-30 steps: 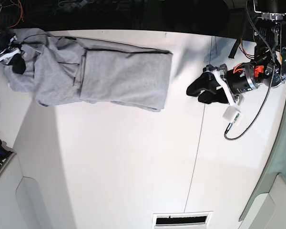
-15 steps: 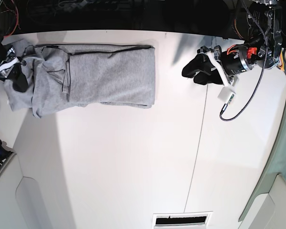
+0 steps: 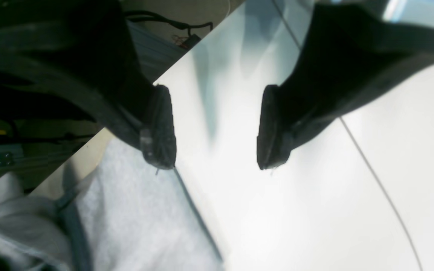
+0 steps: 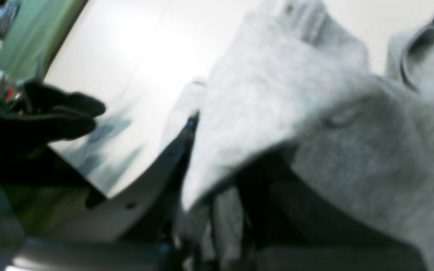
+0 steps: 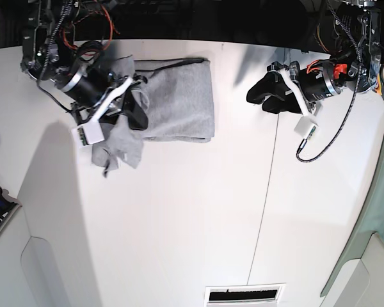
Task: Layout the t-shirt on the table in an organized manner, then fold the t-shirt properly
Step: 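Grasp the folded bundle with the right gripper and flip it over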
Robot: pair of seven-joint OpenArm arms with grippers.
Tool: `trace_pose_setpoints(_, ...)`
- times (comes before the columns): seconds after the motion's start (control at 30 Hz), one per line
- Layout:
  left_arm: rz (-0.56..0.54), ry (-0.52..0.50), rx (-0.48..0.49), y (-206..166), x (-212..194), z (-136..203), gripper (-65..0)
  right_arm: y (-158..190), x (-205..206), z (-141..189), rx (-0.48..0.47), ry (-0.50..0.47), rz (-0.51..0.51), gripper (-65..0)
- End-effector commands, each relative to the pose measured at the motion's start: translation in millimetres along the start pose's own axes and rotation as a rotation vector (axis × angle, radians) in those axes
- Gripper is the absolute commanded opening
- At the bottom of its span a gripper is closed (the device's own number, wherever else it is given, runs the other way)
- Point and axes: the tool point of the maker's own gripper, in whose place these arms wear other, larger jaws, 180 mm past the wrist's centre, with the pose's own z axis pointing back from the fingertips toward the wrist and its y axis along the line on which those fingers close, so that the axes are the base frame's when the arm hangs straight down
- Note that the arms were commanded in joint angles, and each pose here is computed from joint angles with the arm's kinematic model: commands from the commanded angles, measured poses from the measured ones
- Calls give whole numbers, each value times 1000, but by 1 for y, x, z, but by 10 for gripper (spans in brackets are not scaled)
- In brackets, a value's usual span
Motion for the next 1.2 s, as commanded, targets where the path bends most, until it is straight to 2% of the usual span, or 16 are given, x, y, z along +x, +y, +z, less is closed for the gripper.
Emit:
trace_pose_setpoints(0.0,-22,-42,-14,-3,13,4,-275,14,12,-7,41,-45,16,-650)
trace_pose_setpoints(0.07,-22,-43,-14,-3,13,4,-275,35,5,-24,90,-25,21,-650)
trace_pose_setpoints(0.1,-20,-45,-16,-3,14,4,-275,46,2,-32,113,-17,24,-616)
trace_pose_setpoints(0.2,-20,-45,-16,-3,14,4,-275,71,-3,-51,157,-7,37,-387)
trace_pose_setpoints(0.23,-20,-44,-16,-3,13,4,-275,78,-3,-54,168,-16,44,-341)
trace_pose_setpoints(0.3,-20,-43,-17,-3,13,4,-275,94,3,-58,202,-38,46,-318)
trace_pose_setpoints(0.5,-10,-61,-33,-4,18,7,-275,136,16,-67,296,-62,64,-319)
trace_pose_setpoints(0.63,-15,-80,-31,3,27,18,-301,140,36,-69,301,-103,87,-320)
trace_pose_setpoints(0.67,-28,-67,-28,4,26,20,-357,136,42,-70,289,-113,103,-320)
trace_pose_setpoints(0.77,-42,-60,-79,-9,33,26,-602,113,58,-72,209,-132,161,-321)
trace_pose_setpoints(0.8,-48,-77,-102,-17,39,27,-641,103,65,-72,176,-147,176,-341)
trace_pose_setpoints(0.83,-62,-90,-123,-26,43,27,-650,91,74,-72,140,-161,185,-399)
trace_pose_setpoints(0.9,-100,-97,-163,-45,48,23,-650,67,89,-71,61,-183,178,-594)
trace_pose_setpoints(0.93,-111,-89,-189,-54,46,18,-650,55,96,-69,26,-193,172,-650)
trace_pose_setpoints(1.03,-145,-28,-244,-80,28,-3,-650,21,113,-69,-60,-211,140,-650)
trace_pose_setpoints(1.17,-180,5,-315,-118,10,-29,-650,-20,123,-87,-106,-200,63,-650)
